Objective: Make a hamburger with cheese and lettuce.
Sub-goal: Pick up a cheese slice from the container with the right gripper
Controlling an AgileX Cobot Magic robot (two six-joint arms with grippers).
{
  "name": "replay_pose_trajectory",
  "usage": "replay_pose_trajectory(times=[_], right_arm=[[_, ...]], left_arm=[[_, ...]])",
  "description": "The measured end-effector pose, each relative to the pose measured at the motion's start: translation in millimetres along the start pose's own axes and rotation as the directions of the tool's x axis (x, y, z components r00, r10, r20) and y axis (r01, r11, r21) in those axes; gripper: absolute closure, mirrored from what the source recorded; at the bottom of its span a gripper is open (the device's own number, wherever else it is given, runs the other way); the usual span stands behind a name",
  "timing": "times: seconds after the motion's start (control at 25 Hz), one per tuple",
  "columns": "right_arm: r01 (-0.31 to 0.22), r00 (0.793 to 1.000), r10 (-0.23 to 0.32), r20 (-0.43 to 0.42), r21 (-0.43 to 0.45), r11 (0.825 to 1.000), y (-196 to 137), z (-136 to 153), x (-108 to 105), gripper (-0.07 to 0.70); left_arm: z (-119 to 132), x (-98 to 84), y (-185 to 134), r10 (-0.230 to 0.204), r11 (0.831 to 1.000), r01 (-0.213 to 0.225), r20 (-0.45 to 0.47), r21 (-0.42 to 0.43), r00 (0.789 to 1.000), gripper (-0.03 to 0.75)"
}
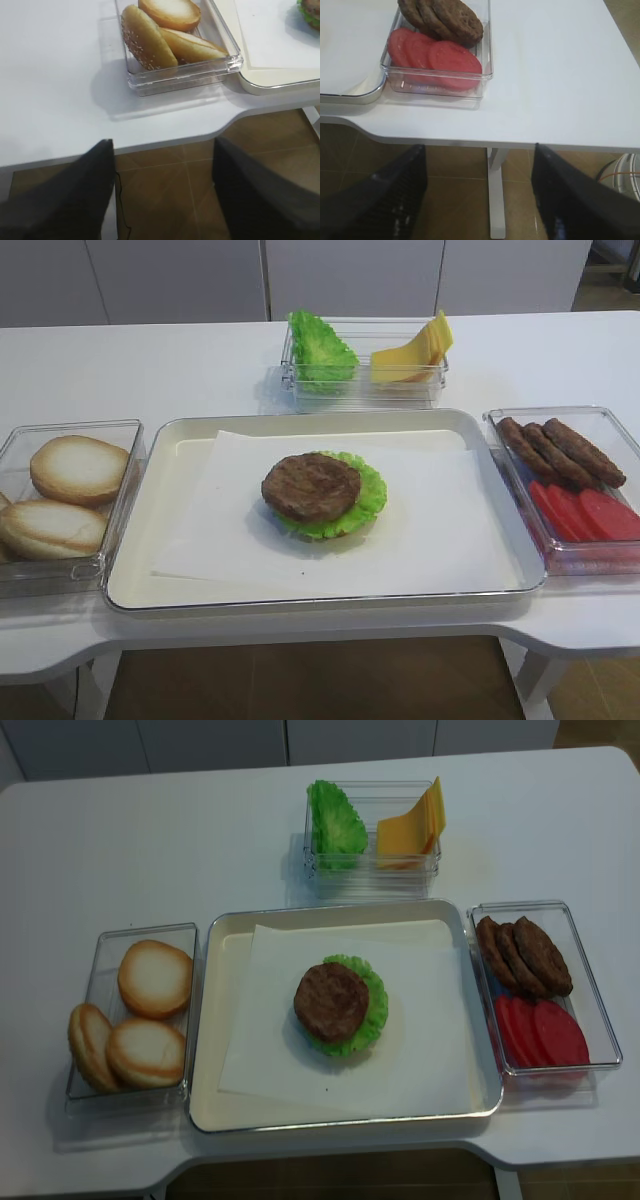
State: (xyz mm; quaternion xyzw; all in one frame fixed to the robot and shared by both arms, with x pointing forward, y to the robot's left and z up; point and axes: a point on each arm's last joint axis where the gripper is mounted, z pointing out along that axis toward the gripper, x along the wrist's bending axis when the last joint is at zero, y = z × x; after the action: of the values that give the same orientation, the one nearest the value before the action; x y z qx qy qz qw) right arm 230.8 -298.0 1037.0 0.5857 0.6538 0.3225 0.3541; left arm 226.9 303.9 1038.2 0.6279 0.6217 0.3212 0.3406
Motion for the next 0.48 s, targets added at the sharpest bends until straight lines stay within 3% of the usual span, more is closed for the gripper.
replay_pose_trajectory(times=[0.48], right_arm=[[0.013, 1.000, -0.013, 0.016, -0.006, 1.000, 0.8, -0.5, -1.5, 0.199]], left_arm=[[0.0, 0.0, 0.0, 0.000, 1.000, 0.000, 0.000, 0.000, 1.000, 0.257]])
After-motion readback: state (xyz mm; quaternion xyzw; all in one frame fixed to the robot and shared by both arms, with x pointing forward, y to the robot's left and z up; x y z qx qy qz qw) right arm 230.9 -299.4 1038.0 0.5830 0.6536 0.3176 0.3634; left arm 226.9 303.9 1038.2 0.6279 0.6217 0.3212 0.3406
